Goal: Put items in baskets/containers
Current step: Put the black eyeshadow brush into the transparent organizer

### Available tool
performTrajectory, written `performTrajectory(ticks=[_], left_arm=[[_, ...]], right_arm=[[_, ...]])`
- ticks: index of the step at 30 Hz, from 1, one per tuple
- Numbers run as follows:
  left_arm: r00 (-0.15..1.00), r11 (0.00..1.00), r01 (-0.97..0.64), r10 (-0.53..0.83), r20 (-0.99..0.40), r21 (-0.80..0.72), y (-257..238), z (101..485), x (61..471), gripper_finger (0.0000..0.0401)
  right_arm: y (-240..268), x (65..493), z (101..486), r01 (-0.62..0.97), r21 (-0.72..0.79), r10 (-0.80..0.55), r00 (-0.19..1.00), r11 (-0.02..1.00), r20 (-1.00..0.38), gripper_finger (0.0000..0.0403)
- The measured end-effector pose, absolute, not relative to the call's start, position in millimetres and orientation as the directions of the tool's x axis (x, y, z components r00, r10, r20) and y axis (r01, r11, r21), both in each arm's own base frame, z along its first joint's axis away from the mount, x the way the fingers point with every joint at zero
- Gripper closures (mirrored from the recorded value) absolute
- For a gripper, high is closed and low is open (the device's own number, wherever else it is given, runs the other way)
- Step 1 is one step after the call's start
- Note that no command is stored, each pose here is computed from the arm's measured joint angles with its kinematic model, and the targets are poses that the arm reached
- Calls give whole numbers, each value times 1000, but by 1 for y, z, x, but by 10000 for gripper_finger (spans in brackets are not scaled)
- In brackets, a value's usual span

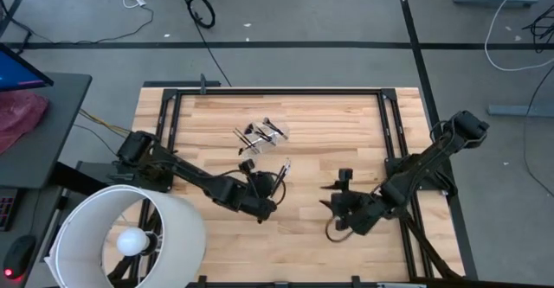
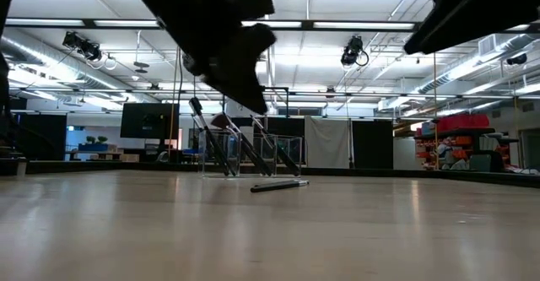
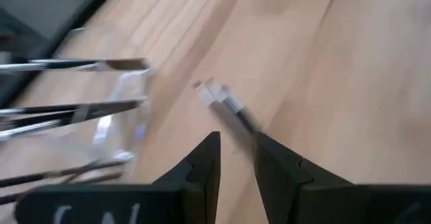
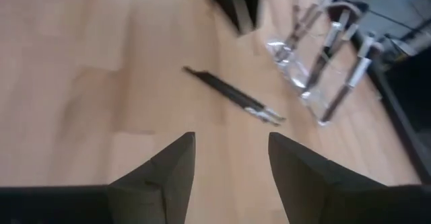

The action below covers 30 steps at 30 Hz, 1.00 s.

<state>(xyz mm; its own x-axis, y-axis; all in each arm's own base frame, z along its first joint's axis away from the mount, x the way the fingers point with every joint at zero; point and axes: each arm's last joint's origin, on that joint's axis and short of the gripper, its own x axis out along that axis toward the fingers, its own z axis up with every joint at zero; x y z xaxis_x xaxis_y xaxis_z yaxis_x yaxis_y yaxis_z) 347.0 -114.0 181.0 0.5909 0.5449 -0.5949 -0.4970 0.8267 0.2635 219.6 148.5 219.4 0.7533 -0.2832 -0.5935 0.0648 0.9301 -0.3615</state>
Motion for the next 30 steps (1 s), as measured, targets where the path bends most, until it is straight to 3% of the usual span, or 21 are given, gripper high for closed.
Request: performTrajectory(ticks=[6, 10, 15, 21, 25, 30], left_arm=[[719, 864, -502, 406, -565, -18, -102, 156, 358, 311], [701, 839, -542, 425, -572, -41, -89, 139, 357, 311], [674, 829, -559, 435, -597, -27, -78, 119, 358, 311], [668, 831, -556, 429, -607, -24, -78, 105, 361, 312], [661, 822, -570, 450, -600, -12, -76, 105, 361, 312], [644, 797, -604, 489, -589, 1, -66, 105, 363, 312]], right_arm=[[111, 239, 219, 194, -372, -396, 691, 908, -605, 211], [87, 248, 210, 216, -352, -403, 654, 911, -640, 211], [72, 250, 180, 17, -258, -192, 715, 966, -673, 211], [58, 251, 164, -119, -129, 34, 848, 984, -529, 211], [45, 252, 164, -139, -100, 79, 886, 985, -457, 211], [26, 252, 160, -74, -99, 21, 892, 992, -452, 211]])
